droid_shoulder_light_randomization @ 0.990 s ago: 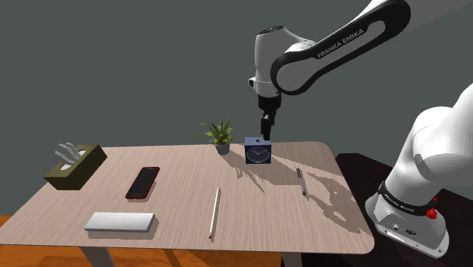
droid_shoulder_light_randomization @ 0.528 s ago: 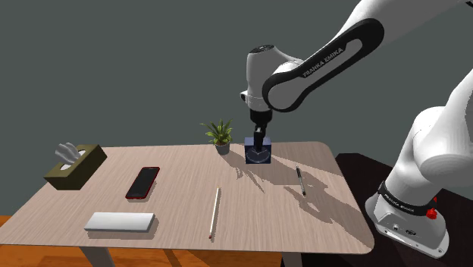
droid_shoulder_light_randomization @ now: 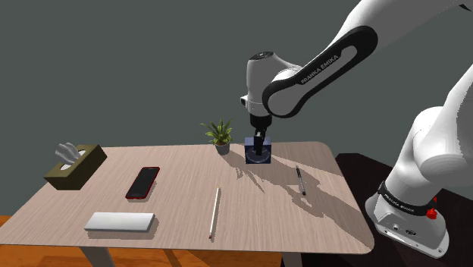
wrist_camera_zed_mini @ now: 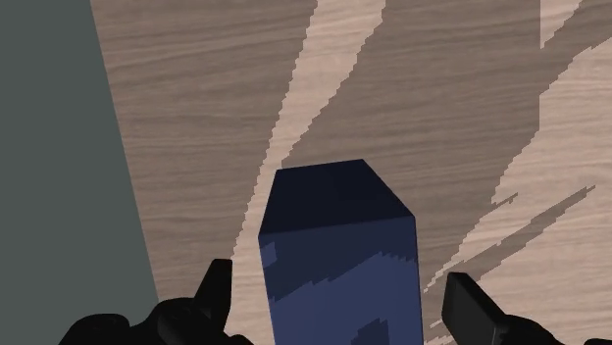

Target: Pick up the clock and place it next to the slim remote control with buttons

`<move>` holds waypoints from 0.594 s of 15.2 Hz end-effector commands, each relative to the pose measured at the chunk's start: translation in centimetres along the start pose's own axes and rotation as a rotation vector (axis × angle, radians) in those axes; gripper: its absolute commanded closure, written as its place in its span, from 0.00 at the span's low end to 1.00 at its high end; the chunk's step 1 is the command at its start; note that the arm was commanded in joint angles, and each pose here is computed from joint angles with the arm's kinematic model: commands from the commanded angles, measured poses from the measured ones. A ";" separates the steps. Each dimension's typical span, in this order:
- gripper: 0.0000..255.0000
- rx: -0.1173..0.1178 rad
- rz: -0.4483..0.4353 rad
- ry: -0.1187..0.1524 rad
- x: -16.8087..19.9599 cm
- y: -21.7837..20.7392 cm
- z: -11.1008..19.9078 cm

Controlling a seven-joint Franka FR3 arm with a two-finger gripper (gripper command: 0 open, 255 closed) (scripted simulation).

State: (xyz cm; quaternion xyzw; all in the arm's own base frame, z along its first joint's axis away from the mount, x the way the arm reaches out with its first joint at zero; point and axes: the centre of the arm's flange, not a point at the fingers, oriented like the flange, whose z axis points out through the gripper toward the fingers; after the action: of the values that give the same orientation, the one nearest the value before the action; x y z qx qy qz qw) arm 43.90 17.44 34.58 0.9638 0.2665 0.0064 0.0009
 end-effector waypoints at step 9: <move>1.00 0.000 0.000 0.000 0.0 0.0 0.0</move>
State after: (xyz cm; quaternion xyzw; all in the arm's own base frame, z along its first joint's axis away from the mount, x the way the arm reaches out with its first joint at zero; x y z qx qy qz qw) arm 43.89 17.50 34.61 0.9637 0.2669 0.0069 0.0008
